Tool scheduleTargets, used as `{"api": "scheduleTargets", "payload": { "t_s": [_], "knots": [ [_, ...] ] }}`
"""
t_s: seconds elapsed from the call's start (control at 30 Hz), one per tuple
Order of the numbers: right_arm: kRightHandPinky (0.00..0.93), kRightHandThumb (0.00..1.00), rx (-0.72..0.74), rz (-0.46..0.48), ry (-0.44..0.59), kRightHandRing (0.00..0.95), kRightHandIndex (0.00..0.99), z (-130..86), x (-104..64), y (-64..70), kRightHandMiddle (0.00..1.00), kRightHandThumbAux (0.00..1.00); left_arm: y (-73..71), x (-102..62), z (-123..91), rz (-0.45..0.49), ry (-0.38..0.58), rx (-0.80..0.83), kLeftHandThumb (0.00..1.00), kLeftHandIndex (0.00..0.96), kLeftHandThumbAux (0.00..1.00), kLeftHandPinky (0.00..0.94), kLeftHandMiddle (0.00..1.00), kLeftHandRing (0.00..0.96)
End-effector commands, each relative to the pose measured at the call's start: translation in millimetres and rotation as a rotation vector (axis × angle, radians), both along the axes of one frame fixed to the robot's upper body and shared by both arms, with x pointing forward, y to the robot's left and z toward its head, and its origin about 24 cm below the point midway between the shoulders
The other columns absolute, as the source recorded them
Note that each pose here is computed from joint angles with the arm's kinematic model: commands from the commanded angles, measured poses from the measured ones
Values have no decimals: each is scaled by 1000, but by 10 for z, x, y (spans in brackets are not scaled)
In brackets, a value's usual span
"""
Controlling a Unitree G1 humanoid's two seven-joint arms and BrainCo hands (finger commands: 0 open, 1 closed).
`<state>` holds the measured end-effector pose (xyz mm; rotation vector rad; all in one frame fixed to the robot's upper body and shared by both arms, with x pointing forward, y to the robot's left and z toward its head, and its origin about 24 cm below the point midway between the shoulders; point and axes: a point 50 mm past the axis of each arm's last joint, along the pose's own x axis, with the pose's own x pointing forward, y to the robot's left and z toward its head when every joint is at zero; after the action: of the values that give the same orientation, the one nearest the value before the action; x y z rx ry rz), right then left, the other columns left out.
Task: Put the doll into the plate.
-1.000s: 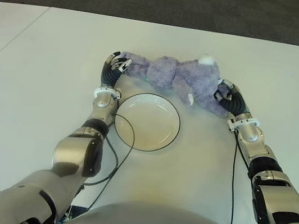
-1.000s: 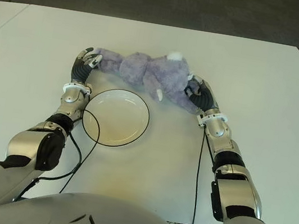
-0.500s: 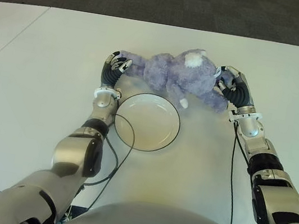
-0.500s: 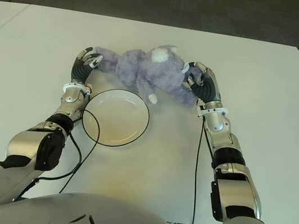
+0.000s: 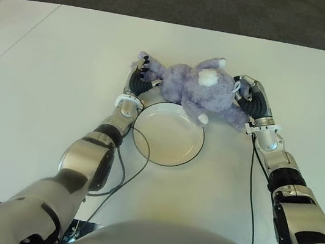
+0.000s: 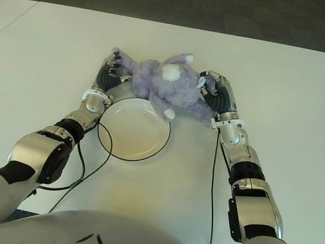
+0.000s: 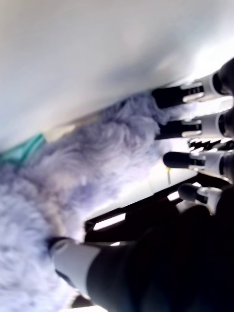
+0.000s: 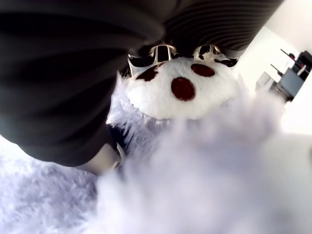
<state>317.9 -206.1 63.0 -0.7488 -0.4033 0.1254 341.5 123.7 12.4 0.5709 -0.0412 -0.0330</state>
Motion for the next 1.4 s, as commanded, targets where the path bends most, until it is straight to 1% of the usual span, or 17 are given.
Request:
{"api": "scheduleTargets", "payload": {
  "t_s": [0.03,0.07,0.1,0.17,0.43,0.57,0.7,0.8,1.07,1.1,1.17,1.23,1.4],
  "knots": [
    [882,703,-4,41,20,879,440,-81,-19,134,872,717,-146,-103,-105,-141,-30,208,110,42,702,87,72,89],
    [884,703,-3,42,19,881,440,-86,-19,145,871,717,-155,-96,-84,-155,-53,231,114,36,698,58,48,61],
    [885,703,-3,42,17,881,440,-91,-20,159,871,717,-162,-84,-66,-172,-71,275,115,35,697,52,44,56],
    [887,702,-3,43,14,881,440,-96,-20,179,871,716,-160,-62,-47,-195,-90,357,115,34,694,5,7,12],
    [886,703,-7,44,13,876,440,-100,-6,213,871,716,-131,43,57,-255,-123,546,136,65,702,0,0,0],
    [885,703,1,48,24,877,440,-101,1,220,872,716,-72,74,60,-280,-105,650,122,69,709,0,0,0],
    [886,703,7,50,32,878,440,-103,4,217,874,716,-27,91,74,-299,-103,704,125,69,723,0,0,0],
    [887,703,13,48,34,881,440,-105,4,213,875,716,35,111,95,-332,-122,812,127,72,733,0,0,0],
    [887,704,20,39,26,884,440,-99,3,206,875,716,193,162,185,-381,-156,963,81,71,731,0,0,0],
    [887,704,20,37,25,884,440,-97,4,201,875,716,236,172,200,-387,-157,996,80,71,731,0,0,0],
    [887,704,20,32,25,884,440,-96,6,196,875,716,312,187,228,-394,-159,1054,41,64,722,0,0,0],
    [881,704,20,29,31,882,439,-98,9,189,876,716,370,206,266,-402,-169,1105,25,68,717,0,0,0],
    [863,703,29,27,64,877,439,-114,18,172,879,717,447,245,341,-430,-198,1227,17,75,714,0,0,0]
  ]
}}
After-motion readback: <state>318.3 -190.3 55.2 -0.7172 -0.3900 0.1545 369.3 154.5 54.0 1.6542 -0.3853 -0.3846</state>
